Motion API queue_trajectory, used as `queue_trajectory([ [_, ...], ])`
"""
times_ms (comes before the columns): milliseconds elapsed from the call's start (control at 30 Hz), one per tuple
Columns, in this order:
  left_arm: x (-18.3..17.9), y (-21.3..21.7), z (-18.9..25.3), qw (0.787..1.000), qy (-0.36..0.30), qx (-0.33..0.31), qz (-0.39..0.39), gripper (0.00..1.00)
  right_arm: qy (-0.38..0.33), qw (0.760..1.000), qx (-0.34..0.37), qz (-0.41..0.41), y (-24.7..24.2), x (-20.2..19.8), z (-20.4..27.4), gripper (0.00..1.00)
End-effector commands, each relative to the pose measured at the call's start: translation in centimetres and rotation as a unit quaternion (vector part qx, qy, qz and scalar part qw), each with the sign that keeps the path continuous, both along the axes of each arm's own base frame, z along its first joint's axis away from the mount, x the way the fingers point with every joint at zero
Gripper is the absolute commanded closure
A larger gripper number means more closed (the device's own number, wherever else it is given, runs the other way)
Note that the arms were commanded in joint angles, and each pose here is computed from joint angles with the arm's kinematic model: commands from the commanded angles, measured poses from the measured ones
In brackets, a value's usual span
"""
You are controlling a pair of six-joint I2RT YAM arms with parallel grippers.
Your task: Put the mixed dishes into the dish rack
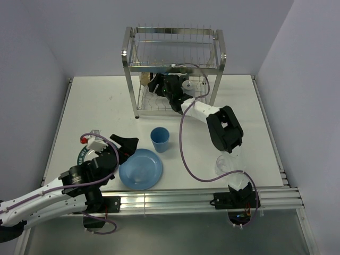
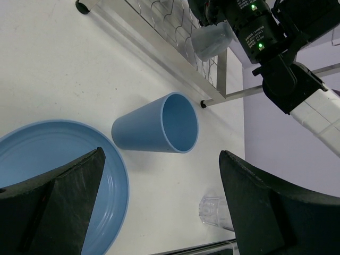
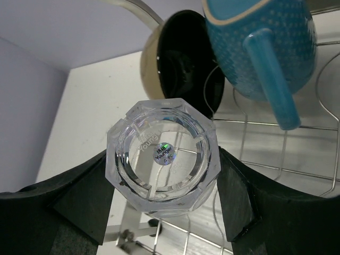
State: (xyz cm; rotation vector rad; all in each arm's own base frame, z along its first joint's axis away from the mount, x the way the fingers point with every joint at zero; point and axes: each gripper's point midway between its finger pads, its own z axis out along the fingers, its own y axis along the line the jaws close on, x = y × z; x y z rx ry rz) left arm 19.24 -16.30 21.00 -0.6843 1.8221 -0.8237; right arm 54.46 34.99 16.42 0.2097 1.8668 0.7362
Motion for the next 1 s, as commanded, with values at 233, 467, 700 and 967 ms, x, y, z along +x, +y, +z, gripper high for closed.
queue_trajectory([
  [233, 0.2, -0.7, 0.0, 1.0, 0.0, 0.009, -0.008, 0.05, -0.007, 0.996, -0.088, -0.015, 0.0, 1.7, -0.7, 0.98],
  [467, 0.1, -1.3, -0.3, 1.0, 0.013, 0.018, -0.018, 0.05, -0.008, 0.996, -0.089, 0.008, 0.8, 0.6, -0.3, 0.53],
  [700, -0.3, -2.3, -1.1, 0.999, 0.03, 0.014, -0.038, 0.04, -0.022, 0.998, -0.054, 0.04, 1.4, -1.5, 1.2, 0.14],
  [967, -0.7, -2.2, -1.9, 0.998, 0.045, 0.005, -0.04, 0.04, -0.027, 0.997, -0.047, 0.047, 1.2, -2.3, 2.3, 0.0],
])
